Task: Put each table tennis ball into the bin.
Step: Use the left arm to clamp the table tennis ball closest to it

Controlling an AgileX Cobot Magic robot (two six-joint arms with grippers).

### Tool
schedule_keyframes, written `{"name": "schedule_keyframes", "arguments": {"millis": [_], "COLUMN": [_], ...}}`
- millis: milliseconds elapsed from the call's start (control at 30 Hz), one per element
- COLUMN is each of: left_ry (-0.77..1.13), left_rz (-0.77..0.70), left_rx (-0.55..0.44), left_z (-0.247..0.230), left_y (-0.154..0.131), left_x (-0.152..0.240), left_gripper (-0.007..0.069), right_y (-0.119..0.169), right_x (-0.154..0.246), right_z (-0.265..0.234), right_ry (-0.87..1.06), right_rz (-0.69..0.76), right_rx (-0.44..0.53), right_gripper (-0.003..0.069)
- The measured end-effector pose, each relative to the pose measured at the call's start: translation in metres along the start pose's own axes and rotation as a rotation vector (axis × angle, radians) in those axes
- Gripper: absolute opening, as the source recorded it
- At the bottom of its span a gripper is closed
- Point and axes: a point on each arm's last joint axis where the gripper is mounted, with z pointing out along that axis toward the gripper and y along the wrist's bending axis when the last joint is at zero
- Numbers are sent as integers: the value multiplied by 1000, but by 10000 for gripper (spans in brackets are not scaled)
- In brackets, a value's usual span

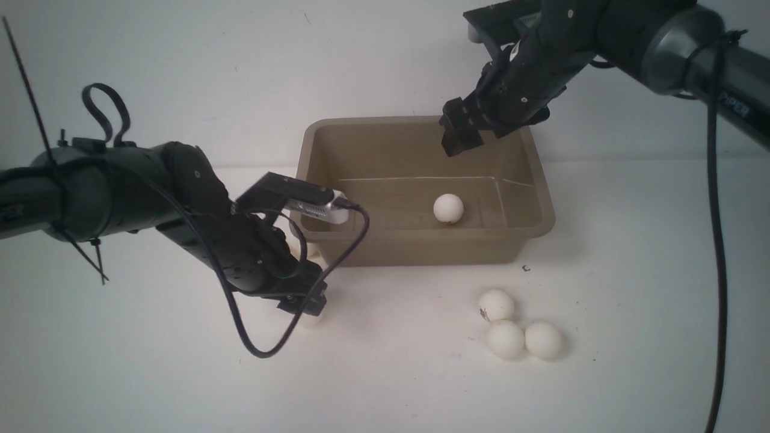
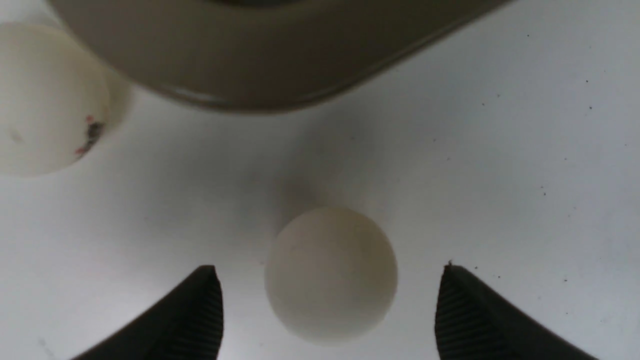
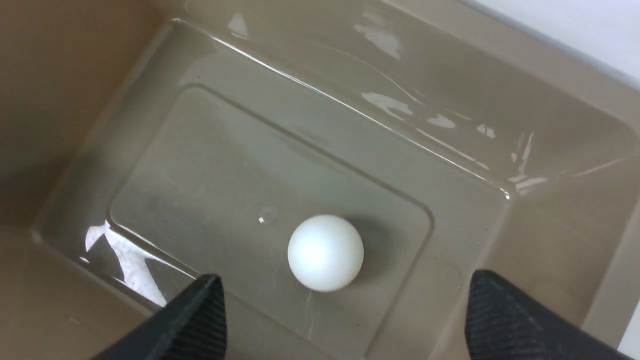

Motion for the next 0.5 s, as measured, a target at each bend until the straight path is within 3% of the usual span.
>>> {"name": "schedule_keyframes", "arguments": {"millis": [233,333,400,500], "left_ry": [26,42,46,47], "left_rz": [27,15,16,25], "left_rx": [9,-3,-19,-40], "left_z": [20,24,25,24], "left_y": [-13,-12,-10,-9], "left_x": [2,3,4,3], "left_gripper": [504,439,348,353], "right_y": [1,1,2,4], "right_x": [2,-1,-5,-12], "right_z": [-3,-12,-23,-51], "right_ry": [21,1,-29,-82], "right_rz": [-2,-6,-8,-14], "right_rx": [-5,-2,3,9], "right_gripper": [582,583,575,544]}}
